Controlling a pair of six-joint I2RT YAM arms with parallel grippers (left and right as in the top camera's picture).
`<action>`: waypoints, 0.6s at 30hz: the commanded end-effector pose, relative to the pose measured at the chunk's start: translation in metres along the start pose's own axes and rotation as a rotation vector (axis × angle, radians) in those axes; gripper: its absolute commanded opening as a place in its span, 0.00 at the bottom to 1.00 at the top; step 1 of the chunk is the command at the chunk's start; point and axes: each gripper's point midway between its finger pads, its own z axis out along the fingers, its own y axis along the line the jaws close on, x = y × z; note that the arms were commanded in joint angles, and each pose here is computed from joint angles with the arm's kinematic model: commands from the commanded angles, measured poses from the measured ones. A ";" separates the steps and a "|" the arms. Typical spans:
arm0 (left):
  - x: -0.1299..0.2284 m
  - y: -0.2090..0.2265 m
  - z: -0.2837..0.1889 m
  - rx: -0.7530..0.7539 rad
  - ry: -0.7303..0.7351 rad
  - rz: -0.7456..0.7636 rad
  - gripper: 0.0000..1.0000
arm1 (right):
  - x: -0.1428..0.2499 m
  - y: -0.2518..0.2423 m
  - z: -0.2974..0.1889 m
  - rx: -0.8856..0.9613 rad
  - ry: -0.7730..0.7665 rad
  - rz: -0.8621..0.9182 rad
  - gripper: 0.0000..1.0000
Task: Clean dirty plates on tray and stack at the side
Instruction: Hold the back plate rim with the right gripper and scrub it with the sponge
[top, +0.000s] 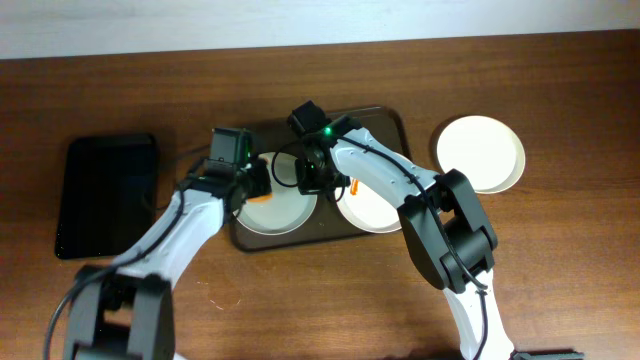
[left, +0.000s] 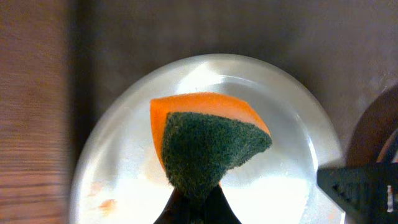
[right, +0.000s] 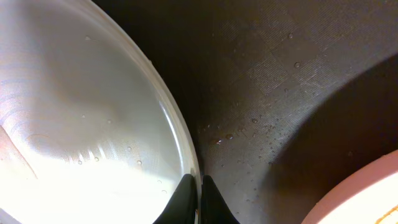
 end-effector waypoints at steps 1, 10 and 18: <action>0.035 -0.009 0.048 0.084 0.140 -0.002 0.00 | 0.012 -0.018 0.021 0.071 0.044 0.003 0.04; -0.006 0.101 -0.021 -0.599 -0.085 0.048 0.00 | 0.012 -0.018 0.021 0.071 0.044 0.003 0.04; -0.008 0.004 -0.052 -0.011 -0.061 0.005 0.00 | 0.015 0.010 0.020 -0.083 0.076 -0.063 0.04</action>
